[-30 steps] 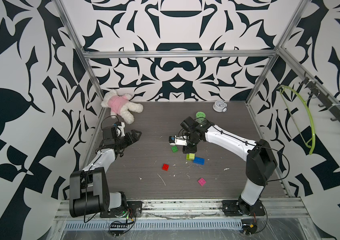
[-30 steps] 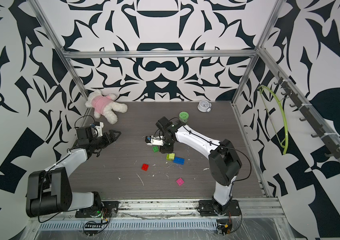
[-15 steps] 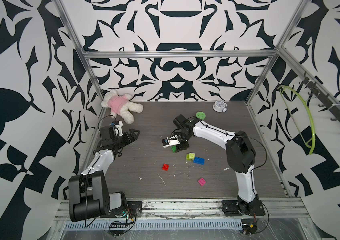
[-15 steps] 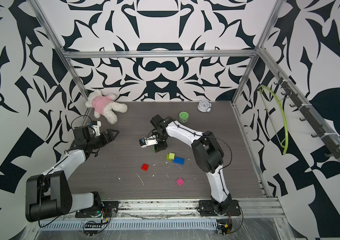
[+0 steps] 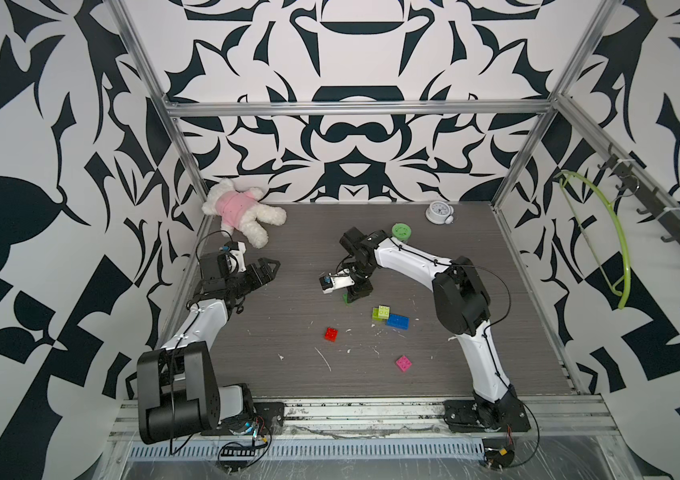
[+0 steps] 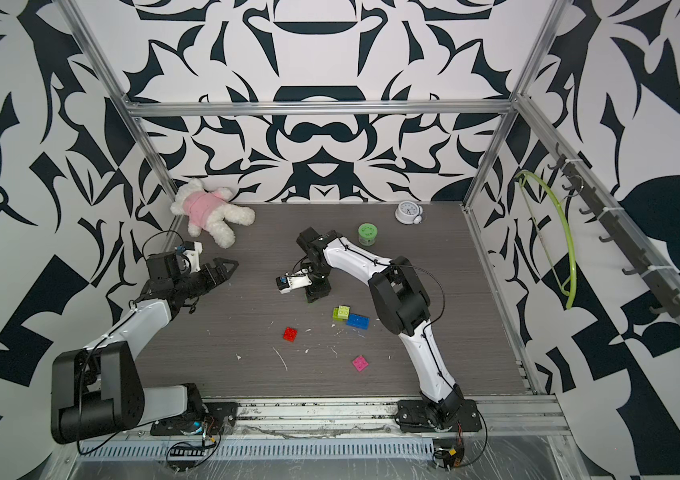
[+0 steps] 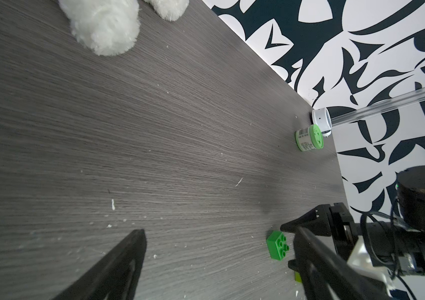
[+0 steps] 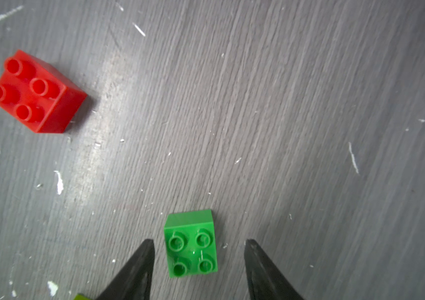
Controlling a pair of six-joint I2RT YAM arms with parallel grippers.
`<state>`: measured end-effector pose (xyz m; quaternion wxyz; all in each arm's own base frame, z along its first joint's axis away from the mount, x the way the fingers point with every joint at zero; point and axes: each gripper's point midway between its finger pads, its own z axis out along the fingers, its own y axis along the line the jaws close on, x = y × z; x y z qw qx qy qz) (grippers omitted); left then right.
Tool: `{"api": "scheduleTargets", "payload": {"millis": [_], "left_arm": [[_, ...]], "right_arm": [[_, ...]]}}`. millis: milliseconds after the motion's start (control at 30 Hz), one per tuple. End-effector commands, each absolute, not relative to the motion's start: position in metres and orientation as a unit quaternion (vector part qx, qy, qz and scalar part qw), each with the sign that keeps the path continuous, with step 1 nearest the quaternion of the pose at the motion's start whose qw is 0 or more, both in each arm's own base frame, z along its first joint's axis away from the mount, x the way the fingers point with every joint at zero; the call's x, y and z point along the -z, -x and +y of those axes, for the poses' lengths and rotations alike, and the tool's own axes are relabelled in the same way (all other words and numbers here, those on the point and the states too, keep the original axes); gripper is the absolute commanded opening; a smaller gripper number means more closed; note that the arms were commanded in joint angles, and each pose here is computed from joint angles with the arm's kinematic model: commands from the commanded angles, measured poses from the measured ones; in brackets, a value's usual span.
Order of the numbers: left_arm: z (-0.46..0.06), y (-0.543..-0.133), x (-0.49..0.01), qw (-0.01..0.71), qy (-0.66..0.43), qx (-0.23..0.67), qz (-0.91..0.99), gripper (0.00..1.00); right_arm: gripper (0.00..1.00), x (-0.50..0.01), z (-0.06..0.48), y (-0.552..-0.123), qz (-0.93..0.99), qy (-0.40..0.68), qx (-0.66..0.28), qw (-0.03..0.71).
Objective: Assemble the letter y with lego
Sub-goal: Adjust the lego brick at the center of the board.
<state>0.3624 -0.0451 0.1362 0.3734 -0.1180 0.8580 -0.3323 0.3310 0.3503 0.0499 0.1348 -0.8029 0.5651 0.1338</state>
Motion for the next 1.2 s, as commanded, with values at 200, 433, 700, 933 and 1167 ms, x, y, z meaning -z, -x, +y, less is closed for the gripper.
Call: {"api": "scheduleTargets", "payload": {"millis": [200, 433, 700, 933, 1167], "left_arm": [[-0.047, -0.358, -0.132, 0.366, 0.114, 0.338, 0.860, 0.94], [-0.047, -0.358, -0.132, 0.366, 0.114, 0.338, 0.860, 0.94], [-0.047, -0.358, -0.131, 0.366, 0.114, 0.338, 0.860, 0.94], [-0.047, -0.358, -0.132, 0.367, 0.113, 0.338, 0.859, 0.94], [-0.047, -0.358, -0.131, 0.366, 0.113, 0.339, 0.859, 0.94]], "right_arm": [[0.52, -0.058, 0.345, -0.329, 0.565, 0.805, -0.135, 0.119], [0.45, -0.053, 0.341, -0.330, 0.568, 0.806, -0.125, 0.112], [0.42, -0.048, 0.342, -0.330, 0.573, 0.802, -0.128, 0.109], [0.35, -0.051, 0.343, -0.334, 0.584, 0.794, -0.122, 0.113], [0.32, -0.053, 0.343, -0.337, 0.652, 0.740, -0.113, 0.119]]}}
